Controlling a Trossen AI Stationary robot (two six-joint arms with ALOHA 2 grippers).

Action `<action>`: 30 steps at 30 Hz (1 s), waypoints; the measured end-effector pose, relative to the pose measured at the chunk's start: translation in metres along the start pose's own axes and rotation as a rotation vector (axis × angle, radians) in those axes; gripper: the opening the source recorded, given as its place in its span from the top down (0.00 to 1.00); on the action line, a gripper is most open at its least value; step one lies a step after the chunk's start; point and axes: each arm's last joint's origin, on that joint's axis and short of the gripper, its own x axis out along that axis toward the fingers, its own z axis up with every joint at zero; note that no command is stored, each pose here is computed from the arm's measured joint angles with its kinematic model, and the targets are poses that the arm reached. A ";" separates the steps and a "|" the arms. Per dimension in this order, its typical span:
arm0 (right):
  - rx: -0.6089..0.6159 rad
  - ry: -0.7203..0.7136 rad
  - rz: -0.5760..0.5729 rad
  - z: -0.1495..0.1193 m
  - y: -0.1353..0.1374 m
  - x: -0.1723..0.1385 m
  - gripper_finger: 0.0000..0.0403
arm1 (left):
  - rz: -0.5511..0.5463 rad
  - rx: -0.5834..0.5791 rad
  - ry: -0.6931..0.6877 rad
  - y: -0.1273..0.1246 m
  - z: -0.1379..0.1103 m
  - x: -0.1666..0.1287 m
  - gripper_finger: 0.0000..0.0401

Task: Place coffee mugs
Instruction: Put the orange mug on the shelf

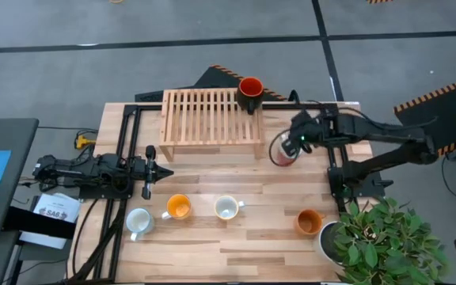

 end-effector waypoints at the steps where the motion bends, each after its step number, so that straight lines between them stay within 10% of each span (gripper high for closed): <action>1: 0.009 0.028 0.003 -0.007 -0.001 0.005 0.49 | 0.000 0.000 0.000 0.000 0.000 0.000 1.00; 30: 0.117 0.337 -0.332 -0.049 0.006 0.111 0.50 | 0.000 0.000 0.000 0.000 0.000 0.000 1.00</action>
